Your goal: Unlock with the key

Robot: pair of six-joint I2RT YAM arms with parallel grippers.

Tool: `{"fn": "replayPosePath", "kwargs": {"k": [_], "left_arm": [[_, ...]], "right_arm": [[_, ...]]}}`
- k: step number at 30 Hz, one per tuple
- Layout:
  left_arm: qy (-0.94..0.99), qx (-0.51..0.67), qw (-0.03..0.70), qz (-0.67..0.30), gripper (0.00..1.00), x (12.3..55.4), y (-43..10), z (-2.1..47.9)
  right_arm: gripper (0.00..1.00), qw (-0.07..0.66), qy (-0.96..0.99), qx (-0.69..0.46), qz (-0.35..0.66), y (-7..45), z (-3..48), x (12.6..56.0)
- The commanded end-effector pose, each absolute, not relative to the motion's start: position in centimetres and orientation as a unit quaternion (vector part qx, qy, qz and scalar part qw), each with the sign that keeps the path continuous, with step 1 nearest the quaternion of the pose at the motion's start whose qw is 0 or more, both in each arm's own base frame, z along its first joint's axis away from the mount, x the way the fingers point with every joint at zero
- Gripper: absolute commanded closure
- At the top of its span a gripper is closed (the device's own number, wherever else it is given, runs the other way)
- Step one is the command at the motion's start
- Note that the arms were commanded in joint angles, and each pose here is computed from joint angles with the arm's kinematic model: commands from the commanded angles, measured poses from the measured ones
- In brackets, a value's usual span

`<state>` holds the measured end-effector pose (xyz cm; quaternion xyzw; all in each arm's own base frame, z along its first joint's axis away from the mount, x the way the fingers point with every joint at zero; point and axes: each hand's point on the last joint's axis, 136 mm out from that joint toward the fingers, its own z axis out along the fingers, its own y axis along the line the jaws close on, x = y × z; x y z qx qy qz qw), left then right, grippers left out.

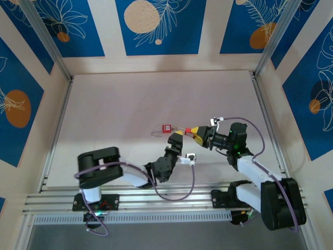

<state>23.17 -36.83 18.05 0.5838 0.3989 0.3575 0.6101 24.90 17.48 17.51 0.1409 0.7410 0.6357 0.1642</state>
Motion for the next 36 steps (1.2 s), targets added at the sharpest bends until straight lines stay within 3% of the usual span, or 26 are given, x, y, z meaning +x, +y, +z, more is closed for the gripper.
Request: {"fn": "replayPosePath", "kwargs": {"k": [1, 6, 14, 18, 23, 32, 34, 36], "left_arm": [[0.453, 0.592, 0.609, 0.271, 0.14, 22.2, -35.3, 19.7], [0.613, 0.622, 0.484, 0.055, 0.14, 22.0, -30.9, 19.2], [0.606, 0.705, 0.342, -0.135, 0.15, 18.4, -29.6, 19.8], [0.617, 0.720, 0.286, -0.136, 0.27, 19.9, -30.9, 19.6], [0.617, 0.723, 0.277, -0.142, 0.45, 22.1, -33.8, 19.0], [0.582, 0.726, 0.347, -0.120, 0.52, 23.8, -36.4, 20.0], [0.570, 0.736, 0.344, -0.124, 0.62, 23.4, -36.7, 19.9], [0.567, 0.740, 0.339, -0.125, 0.64, 23.1, -37.1, 19.7]], "right_arm": [[0.67, 0.175, 0.746, 0.132, 0.628, 16.6, 18.1, 24.9], [0.67, 0.180, 0.750, 0.124, 0.624, 16.0, 18.1, 24.9], [0.67, 0.168, 0.765, 0.101, 0.613, 16.6, 17.1, 24.1], [0.67, 0.157, 0.772, 0.083, 0.610, 17.5, 16.9, 23.5], [0.68, 0.154, 0.778, 0.076, 0.604, 18.1, 16.4, 23.2], [0.68, 0.153, 0.781, 0.070, 0.602, 18.3, 16.5, 23.0], [0.68, 0.153, 0.781, 0.070, 0.602, 18.4, 16.4, 23.0], [0.68, 0.152, 0.781, 0.067, 0.602, 18.6, 16.5, 22.9]]}}
